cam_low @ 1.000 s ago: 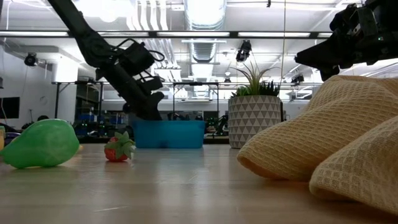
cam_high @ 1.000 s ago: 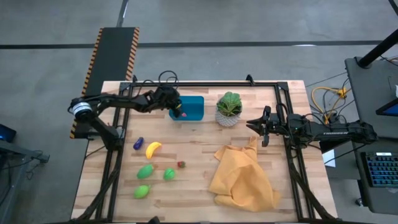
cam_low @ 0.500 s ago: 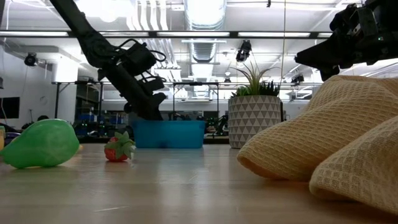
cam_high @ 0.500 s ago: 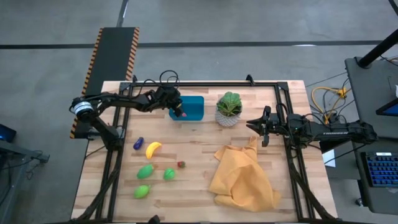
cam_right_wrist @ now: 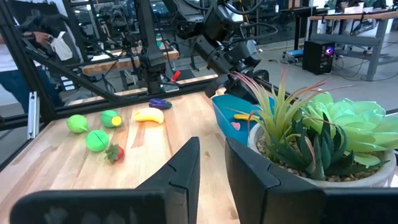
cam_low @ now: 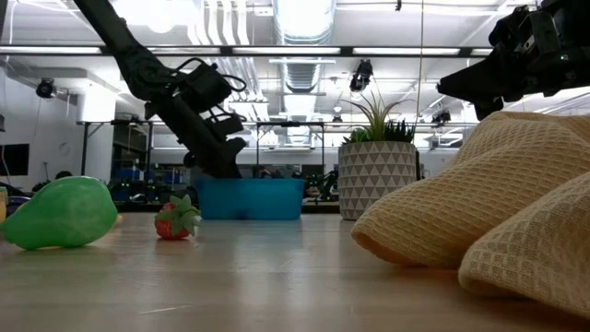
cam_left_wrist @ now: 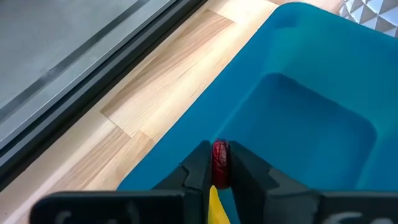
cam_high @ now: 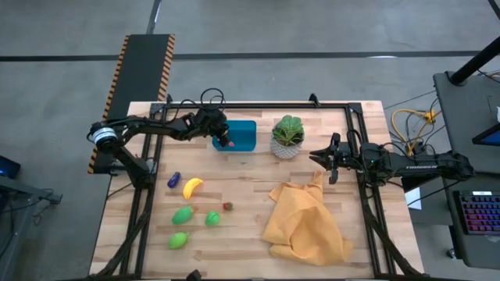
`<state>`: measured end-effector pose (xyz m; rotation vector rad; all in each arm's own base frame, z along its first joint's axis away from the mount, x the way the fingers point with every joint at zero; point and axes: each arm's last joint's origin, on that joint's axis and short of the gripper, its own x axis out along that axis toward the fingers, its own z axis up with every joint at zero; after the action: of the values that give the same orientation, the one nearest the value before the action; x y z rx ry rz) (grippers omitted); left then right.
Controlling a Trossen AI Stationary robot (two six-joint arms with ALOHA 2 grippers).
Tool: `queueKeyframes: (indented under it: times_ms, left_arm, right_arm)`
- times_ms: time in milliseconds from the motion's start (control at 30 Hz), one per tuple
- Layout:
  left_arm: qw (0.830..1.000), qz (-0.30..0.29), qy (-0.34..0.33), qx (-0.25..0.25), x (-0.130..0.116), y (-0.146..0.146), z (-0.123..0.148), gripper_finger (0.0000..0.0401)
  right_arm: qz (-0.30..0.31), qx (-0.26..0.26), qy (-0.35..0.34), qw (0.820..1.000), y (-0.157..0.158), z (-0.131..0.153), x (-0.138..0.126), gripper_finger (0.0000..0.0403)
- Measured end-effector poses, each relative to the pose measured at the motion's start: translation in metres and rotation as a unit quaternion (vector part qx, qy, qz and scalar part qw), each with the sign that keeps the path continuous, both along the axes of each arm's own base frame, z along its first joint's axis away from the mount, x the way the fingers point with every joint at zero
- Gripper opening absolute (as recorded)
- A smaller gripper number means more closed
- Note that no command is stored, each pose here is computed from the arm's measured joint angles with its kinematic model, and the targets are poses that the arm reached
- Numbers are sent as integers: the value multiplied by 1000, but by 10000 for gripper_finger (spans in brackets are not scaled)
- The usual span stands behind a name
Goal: Pick and placing Produce into tupperware
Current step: Put the red cherry into the blue bin, then put the red strawberry into the blue bin
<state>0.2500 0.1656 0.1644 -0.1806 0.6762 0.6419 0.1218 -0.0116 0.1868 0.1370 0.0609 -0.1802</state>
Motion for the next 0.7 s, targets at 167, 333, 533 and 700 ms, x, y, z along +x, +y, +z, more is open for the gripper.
queueKeyframes:
  times_ms: [167, 333, 533, 700]
  left_arm:
    - [1000, 0, 0, 0, 0, 0, 0, 46]
    - [1000, -1, 1, 0, 0, 0, 0, 47]
    - [1000, -14, 10, 11, 0, 0, 0, 53]
    - [1000, -15, 11, 12, 0, 0, 0, 97]
  right_arm:
    - [0, 0, 0, 1000, 0, 0, 0, 68]
    - [0, 0, 0, 1000, 0, 0, 0, 68]
    - [0, 0, 0, 1000, 0, 0, 0, 68]
    - [0, 0, 0, 1000, 0, 0, 0, 68]
